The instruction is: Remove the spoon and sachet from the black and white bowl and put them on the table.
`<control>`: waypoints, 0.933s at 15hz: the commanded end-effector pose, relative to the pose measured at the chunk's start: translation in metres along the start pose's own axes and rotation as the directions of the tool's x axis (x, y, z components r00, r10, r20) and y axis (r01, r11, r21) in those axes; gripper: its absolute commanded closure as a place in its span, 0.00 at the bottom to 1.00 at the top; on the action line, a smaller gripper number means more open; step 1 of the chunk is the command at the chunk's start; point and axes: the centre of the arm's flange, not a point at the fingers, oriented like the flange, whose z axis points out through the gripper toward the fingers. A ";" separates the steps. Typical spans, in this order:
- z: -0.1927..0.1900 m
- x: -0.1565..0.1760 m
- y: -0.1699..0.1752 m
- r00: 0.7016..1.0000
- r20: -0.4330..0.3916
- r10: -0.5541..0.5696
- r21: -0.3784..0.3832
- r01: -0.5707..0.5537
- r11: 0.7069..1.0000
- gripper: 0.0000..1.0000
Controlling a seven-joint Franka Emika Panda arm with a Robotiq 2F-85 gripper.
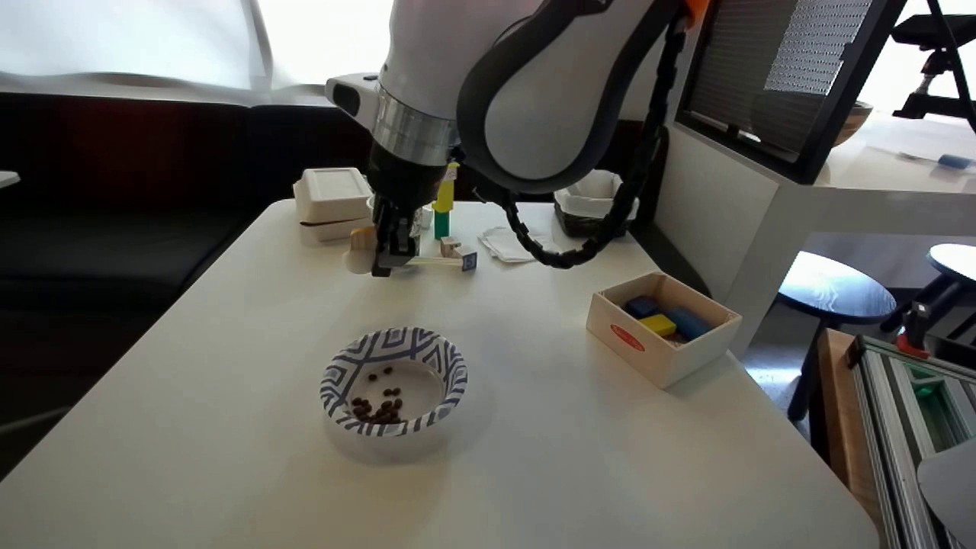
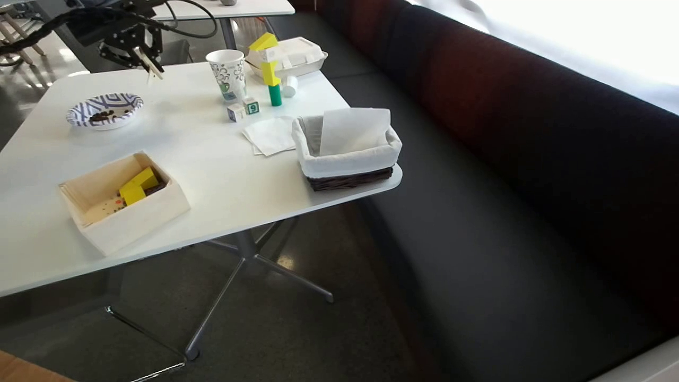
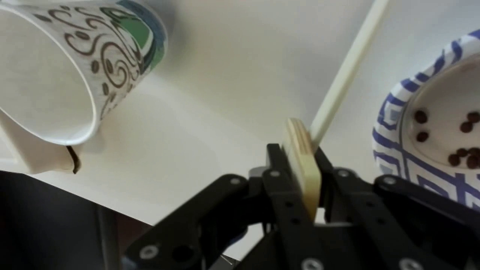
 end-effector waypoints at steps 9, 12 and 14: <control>0.062 -0.043 0.025 0.998 0.054 -0.023 -0.036 0.025 0.999 0.94; 0.062 -0.044 0.026 0.998 0.062 -0.015 -0.026 0.016 1.000 0.47; 0.055 -0.040 0.023 0.998 0.055 -0.002 -0.015 0.003 1.000 0.32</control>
